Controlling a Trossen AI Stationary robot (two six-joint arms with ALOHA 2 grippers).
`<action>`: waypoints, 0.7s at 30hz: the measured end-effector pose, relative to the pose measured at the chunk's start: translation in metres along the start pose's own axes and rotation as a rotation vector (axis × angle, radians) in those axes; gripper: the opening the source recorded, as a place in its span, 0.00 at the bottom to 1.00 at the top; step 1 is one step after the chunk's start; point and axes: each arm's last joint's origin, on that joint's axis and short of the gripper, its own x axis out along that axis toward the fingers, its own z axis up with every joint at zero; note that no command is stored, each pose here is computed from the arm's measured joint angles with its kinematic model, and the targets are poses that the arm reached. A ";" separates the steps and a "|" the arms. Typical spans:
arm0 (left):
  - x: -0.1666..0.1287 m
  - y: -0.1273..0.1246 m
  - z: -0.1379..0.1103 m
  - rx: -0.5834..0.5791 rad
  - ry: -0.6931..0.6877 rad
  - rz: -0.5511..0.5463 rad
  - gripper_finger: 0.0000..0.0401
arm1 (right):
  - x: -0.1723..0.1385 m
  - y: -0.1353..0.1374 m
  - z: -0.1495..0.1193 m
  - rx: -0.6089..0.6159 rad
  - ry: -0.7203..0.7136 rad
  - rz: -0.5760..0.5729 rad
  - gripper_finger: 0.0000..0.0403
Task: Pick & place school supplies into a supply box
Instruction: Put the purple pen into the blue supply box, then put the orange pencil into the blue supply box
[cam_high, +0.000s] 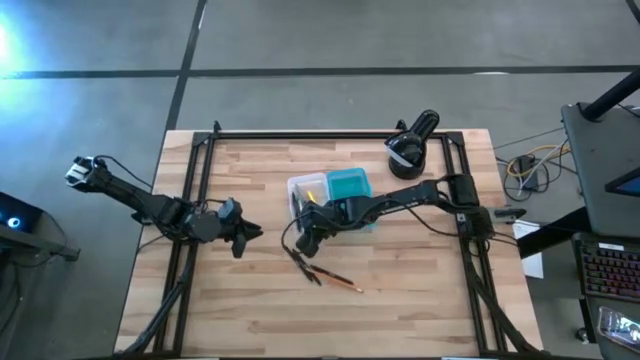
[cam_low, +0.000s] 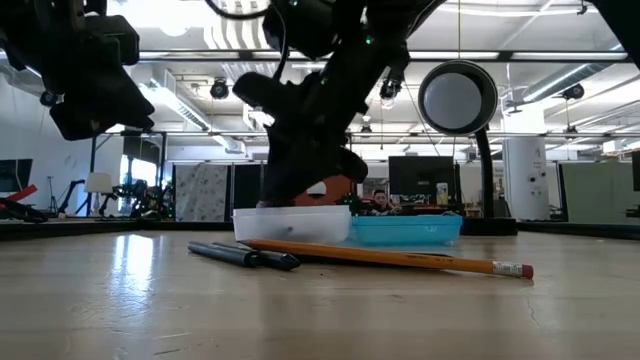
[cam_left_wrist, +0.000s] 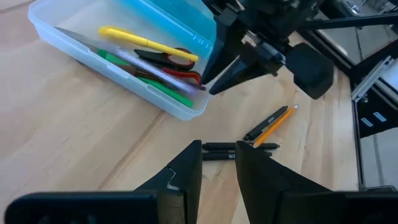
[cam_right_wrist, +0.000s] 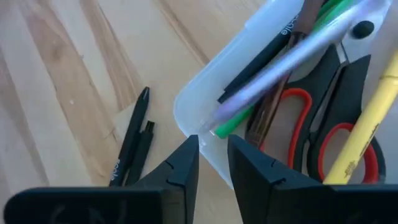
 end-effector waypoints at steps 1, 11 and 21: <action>0.000 0.000 0.000 0.001 0.001 0.002 0.20 | 0.001 -0.002 0.001 0.004 0.000 -0.003 0.19; 0.003 0.000 -0.001 0.000 0.010 0.012 0.20 | -0.008 -0.013 0.015 0.033 -0.064 -0.056 0.19; 0.003 0.000 -0.001 0.032 0.009 0.012 0.20 | -0.092 0.041 -0.035 -0.302 0.070 -0.013 0.21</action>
